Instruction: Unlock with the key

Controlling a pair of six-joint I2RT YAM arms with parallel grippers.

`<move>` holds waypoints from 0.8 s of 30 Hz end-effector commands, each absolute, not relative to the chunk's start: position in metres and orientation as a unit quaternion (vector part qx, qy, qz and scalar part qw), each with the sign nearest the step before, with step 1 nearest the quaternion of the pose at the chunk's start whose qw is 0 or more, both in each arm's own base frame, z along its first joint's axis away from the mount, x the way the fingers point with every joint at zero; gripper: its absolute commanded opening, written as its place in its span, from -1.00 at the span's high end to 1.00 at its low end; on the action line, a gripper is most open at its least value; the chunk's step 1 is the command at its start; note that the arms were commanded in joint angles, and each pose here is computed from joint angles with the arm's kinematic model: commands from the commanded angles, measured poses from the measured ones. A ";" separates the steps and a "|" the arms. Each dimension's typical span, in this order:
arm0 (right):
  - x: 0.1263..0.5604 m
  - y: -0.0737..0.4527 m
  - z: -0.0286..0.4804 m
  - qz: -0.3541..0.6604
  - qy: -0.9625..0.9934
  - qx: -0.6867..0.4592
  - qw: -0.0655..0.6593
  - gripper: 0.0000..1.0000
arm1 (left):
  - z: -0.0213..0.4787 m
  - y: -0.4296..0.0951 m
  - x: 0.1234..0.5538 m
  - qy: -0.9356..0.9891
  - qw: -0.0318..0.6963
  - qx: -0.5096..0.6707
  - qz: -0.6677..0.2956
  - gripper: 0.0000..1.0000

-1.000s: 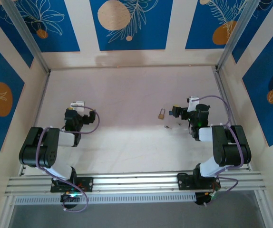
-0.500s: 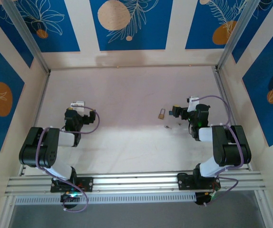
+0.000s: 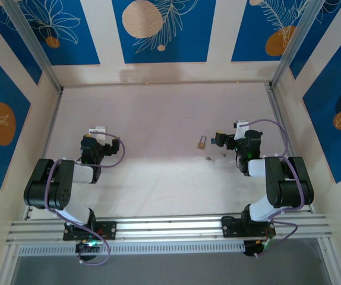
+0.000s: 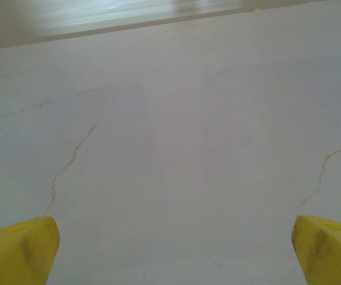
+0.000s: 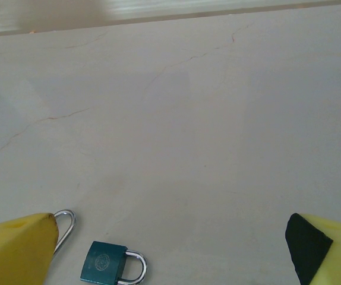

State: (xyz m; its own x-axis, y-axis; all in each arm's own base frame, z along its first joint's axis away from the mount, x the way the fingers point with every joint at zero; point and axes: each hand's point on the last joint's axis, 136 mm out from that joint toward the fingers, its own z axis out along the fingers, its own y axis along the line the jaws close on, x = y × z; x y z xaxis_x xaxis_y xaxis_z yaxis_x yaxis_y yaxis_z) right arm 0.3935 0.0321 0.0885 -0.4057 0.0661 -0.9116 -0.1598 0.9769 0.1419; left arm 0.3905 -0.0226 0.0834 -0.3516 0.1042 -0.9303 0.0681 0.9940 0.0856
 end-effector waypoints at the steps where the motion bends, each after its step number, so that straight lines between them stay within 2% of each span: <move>1: 0.396 0.033 0.094 0.110 0.828 -0.028 0.549 -0.98 | 0.091 -0.030 0.396 0.815 0.576 0.068 0.005 -1.00; 4: 0.396 0.033 0.095 0.103 0.827 -0.028 0.552 -0.98 | 0.095 -0.038 0.395 0.814 0.574 0.089 -0.006 -1.00; 7: 0.403 0.022 0.108 0.055 0.832 0.002 0.552 -0.98 | 0.108 -0.042 0.395 0.825 0.556 0.100 -0.012 -1.00; 10: 0.407 0.035 0.131 0.043 0.846 -0.024 0.532 -0.98 | 0.138 -0.045 0.399 0.842 0.532 0.094 -0.012 -1.00; 13: 0.407 0.051 0.171 0.046 0.840 -0.027 0.539 -0.98 | 0.184 -0.040 0.406 0.847 0.530 0.020 -0.036 -1.00; 17: 0.400 0.065 0.238 0.100 0.856 0.020 0.507 -0.98 | 0.256 -0.041 0.406 0.858 0.493 -0.097 -0.103 -1.00; 19: 0.394 0.063 0.260 0.142 0.863 0.080 0.478 -0.98 | 0.289 -0.056 0.401 0.863 0.478 -0.072 -0.145 -1.00; 21: 0.386 0.069 0.270 0.198 0.860 0.125 0.453 -0.98 | 0.310 -0.057 0.399 0.865 0.476 -0.065 -0.147 -1.00; 24: 0.376 0.064 0.263 0.256 0.847 0.183 0.429 -0.98 | 0.331 -0.055 0.402 0.837 0.491 -0.114 -0.213 -1.00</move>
State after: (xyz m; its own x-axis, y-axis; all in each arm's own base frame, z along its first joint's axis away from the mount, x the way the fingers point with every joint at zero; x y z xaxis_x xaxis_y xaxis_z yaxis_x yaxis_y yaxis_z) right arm 0.4019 0.0624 0.3200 -0.3715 0.3582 -0.8566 -0.0746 0.9081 0.4120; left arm 0.4194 -0.0517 0.3652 -0.3284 -0.2698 -0.9052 0.0874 0.9455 -0.3136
